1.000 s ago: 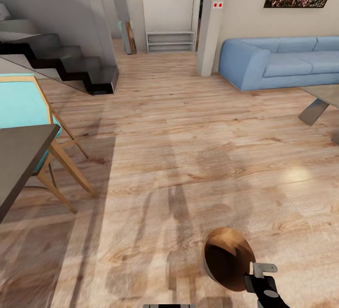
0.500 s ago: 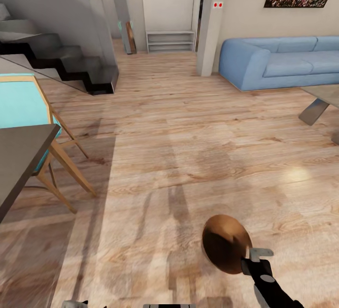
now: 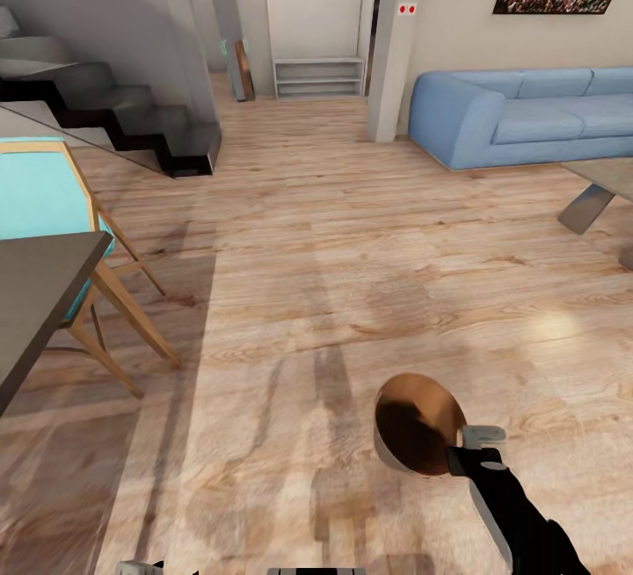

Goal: Put the three can of soda from the living room inside the tash can in the kitchen.

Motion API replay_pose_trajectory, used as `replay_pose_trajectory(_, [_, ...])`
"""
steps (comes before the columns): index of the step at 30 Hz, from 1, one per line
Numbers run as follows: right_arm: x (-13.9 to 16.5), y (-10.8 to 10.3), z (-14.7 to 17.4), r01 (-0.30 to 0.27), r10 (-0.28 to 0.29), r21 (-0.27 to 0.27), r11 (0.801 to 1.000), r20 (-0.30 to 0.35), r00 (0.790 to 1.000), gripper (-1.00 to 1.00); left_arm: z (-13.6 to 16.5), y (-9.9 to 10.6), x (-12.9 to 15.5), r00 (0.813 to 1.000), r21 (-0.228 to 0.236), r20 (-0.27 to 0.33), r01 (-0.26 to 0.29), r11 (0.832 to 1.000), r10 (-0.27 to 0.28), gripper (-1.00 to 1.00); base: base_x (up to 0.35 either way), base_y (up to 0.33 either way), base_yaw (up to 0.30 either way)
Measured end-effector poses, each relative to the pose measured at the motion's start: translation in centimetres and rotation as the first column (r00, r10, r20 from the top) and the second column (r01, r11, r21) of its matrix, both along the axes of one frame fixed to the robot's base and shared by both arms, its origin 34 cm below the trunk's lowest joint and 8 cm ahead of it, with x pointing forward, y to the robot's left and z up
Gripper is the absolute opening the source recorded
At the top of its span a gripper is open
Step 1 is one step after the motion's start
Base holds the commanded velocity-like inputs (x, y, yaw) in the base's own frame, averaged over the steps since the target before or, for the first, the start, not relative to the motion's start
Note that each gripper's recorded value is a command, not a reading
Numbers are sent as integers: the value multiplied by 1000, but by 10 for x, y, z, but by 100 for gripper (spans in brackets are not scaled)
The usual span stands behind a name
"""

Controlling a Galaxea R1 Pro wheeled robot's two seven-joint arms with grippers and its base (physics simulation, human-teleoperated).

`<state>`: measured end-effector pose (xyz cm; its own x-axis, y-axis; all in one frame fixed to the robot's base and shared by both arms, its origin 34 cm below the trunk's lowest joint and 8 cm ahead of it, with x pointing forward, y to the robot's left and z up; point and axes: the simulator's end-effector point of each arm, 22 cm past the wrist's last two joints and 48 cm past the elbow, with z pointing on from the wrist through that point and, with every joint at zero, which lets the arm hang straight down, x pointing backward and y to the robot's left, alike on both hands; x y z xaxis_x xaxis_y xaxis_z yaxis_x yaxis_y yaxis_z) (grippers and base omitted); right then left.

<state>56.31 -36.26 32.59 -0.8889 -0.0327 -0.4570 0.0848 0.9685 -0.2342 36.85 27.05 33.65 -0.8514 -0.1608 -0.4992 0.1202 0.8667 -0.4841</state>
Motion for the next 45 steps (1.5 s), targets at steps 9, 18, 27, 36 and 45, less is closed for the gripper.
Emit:
replay_pose_trajectory(9, [2, 1, 37, 11, -11, -8, 1000, -131, 991, -100, 0, 0, 0, 1000, 1, -1, 1, 1000, -1, 100, 0, 0, 0])
replay_pose_trajectory(18, [-30, -36, 40, 112, -103, 16, 994, -267, 958, -100, -1, 3, 0, 1000, 6, -3, -8, 1000, 8, 100, 0, 0, 0])
replay_pose_trajectory(27, [-31, -19, 36, 125, -88, 119, 985, -274, 958, -100, -1, 5, 0, 1000, 8, -3, -12, 1000, 12, 100, 0, 0, 0])
replay_pose_trajectory(36, [-29, -17, 39, 127, -89, 131, 983, -267, 960, -100, 1, 5, 2, 1000, 8, 4, -13, 1000, 13, 100, 0, 0, 0])
replay_pose_trajectory(45, [-25, -17, 45, 125, -89, 132, 983, -254, 963, -100, 5, 6, 5, 1000, 8, 18, -15, 1000, 14, 100, 0, 0, 0])
